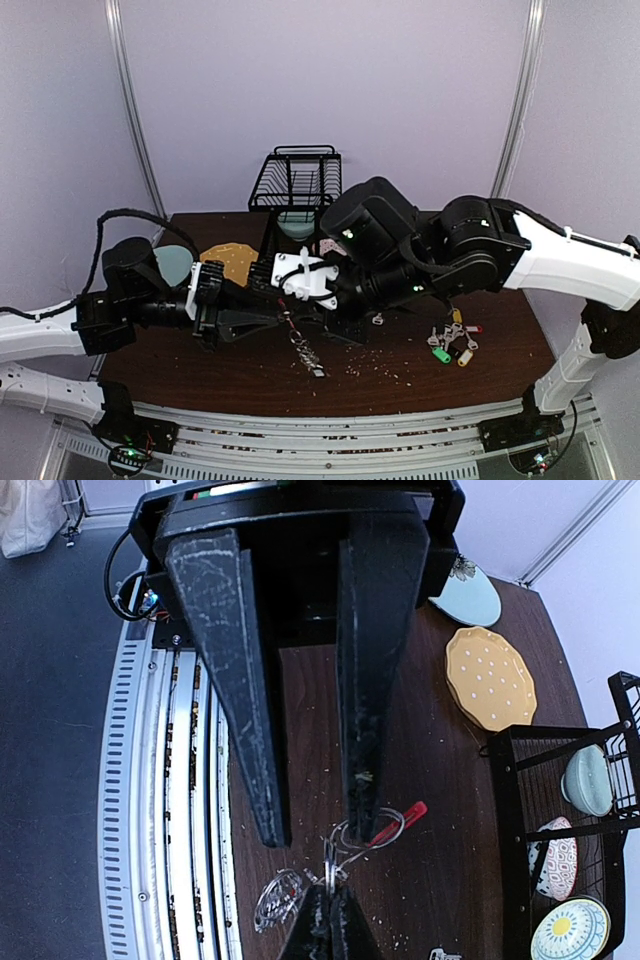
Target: Put the keys on the keyring
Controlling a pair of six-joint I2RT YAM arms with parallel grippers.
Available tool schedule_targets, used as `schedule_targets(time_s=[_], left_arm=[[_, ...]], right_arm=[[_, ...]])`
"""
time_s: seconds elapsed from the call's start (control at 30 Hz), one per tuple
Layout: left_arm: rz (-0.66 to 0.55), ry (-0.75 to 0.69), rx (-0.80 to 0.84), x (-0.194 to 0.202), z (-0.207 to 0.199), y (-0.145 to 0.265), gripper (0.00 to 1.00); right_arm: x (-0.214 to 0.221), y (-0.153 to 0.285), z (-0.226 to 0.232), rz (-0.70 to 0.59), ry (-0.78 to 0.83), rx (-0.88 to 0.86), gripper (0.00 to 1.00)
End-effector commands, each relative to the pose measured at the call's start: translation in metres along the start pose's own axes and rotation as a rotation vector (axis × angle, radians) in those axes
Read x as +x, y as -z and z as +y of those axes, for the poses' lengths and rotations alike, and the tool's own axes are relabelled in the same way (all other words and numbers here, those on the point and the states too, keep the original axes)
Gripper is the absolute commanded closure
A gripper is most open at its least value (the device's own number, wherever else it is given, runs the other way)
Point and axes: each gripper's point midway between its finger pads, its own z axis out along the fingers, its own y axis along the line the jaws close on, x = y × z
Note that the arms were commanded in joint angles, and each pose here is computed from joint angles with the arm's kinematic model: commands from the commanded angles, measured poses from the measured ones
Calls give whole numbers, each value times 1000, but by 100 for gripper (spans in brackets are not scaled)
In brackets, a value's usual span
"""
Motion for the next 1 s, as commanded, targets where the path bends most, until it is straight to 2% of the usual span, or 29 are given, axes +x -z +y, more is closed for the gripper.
schedule_targets(time_s=[0.0,0.13,0.37,0.5,0.63,0.67,0.73,0.87,0.97], left_arm=[[-55,-22,13,-12,-1,-3,81],[-45,-27,7,-10,0,-6,82],[-5,-36,-19,-2,4,-8,96],[32,-42,-32,5,7,-9,84],[30,-49,-35,4,7,-8,84],[30,-51,-36,4,7,-8,86],[20,-58,-39,0,7,-7,100],[-12,-64,-42,-5,5,-4,100],[-90,-50,-54,-18,4,1,100]], right_arm=[[-13,3,-1,-34,17,11,100],[-15,3,0,-45,20,3,100],[-18,4,2,-51,24,-8,100],[-18,5,2,-53,29,-5,100],[-19,5,2,-54,30,-7,100],[-19,4,3,-54,31,-9,100],[-19,4,3,-53,33,-12,100],[-20,5,4,-61,33,-15,100],[-25,21,1,-128,19,0,91]])
